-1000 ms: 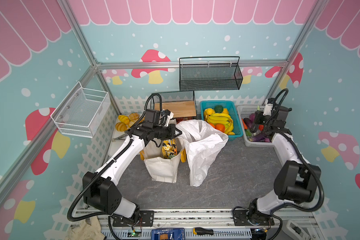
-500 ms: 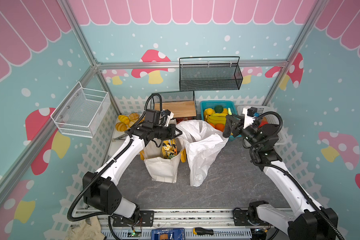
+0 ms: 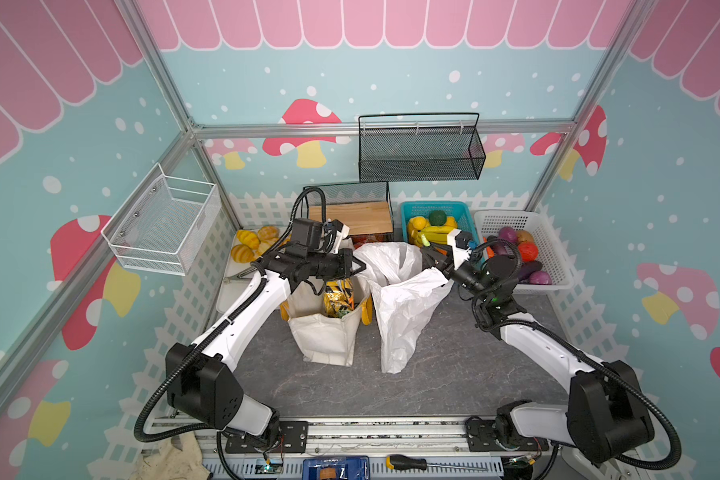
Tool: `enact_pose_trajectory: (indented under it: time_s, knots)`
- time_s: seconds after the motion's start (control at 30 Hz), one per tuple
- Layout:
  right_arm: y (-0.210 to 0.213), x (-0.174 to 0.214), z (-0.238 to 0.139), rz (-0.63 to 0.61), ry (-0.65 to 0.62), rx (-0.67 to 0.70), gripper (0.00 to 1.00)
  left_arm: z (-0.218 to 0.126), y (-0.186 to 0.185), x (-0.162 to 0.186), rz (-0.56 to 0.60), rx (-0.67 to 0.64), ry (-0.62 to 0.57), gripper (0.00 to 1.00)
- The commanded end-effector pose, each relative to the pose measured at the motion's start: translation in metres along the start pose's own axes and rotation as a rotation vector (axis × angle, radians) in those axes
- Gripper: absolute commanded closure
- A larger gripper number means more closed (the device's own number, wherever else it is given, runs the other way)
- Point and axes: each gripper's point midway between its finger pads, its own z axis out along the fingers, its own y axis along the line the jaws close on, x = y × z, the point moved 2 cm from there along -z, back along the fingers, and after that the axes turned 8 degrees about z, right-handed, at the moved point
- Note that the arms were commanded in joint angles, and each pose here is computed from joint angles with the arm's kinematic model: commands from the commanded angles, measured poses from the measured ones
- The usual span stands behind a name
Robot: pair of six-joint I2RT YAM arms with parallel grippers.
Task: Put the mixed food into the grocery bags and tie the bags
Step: 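Carry the eggplant into the plastic bag held by the left gripper, then release the eggplant inside the bag and withdraw the right gripper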
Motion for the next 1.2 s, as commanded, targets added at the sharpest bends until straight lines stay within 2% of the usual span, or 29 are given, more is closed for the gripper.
enact_pose_trajectory:
  time_s: [0.0, 0.23, 0.47, 0.57, 0.63, 0.83, 0.97, 1.17]
  knots:
    - [0.015, 0.005, 0.001, -0.101, -0.064, -0.081, 0.8, 0.0, -0.005, -0.001, 0.0, 0.019, 0.0, 1.0]
    - [0.037, 0.034, 0.005, -0.045, -0.027, -0.174, 0.79, 0.0, -0.004, 0.0, 0.002, 0.016, 0.0, 1.0]
    - [0.061, 0.061, -0.006, 0.119, 0.063, -0.209, 0.75, 0.002, -0.002, 0.0, -0.002, 0.011, 0.004, 1.0]
    - [0.066, 0.078, -0.007, 0.184, 0.127, -0.206, 0.69, 0.003, -0.001, 0.0, -0.006, 0.013, 0.007, 1.0]
    - [0.063, 0.084, -0.007, 0.206, 0.163, -0.177, 0.64, 0.003, -0.001, 0.0, -0.006, 0.011, 0.006, 1.0]
    - [0.043, 0.074, -0.009, 0.168, 0.252, -0.018, 0.38, 0.003, 0.0, 0.0, -0.005, 0.009, 0.006, 1.0]
    - [0.032, 0.054, -0.02, 0.12, 0.268, 0.077, 0.33, 0.003, 0.0, 0.0, 0.0, 0.007, 0.003, 1.0]
    - [0.009, 0.012, -0.051, 0.079, 0.214, 0.222, 0.31, 0.003, 0.001, 0.0, -0.004, 0.006, 0.004, 1.0]
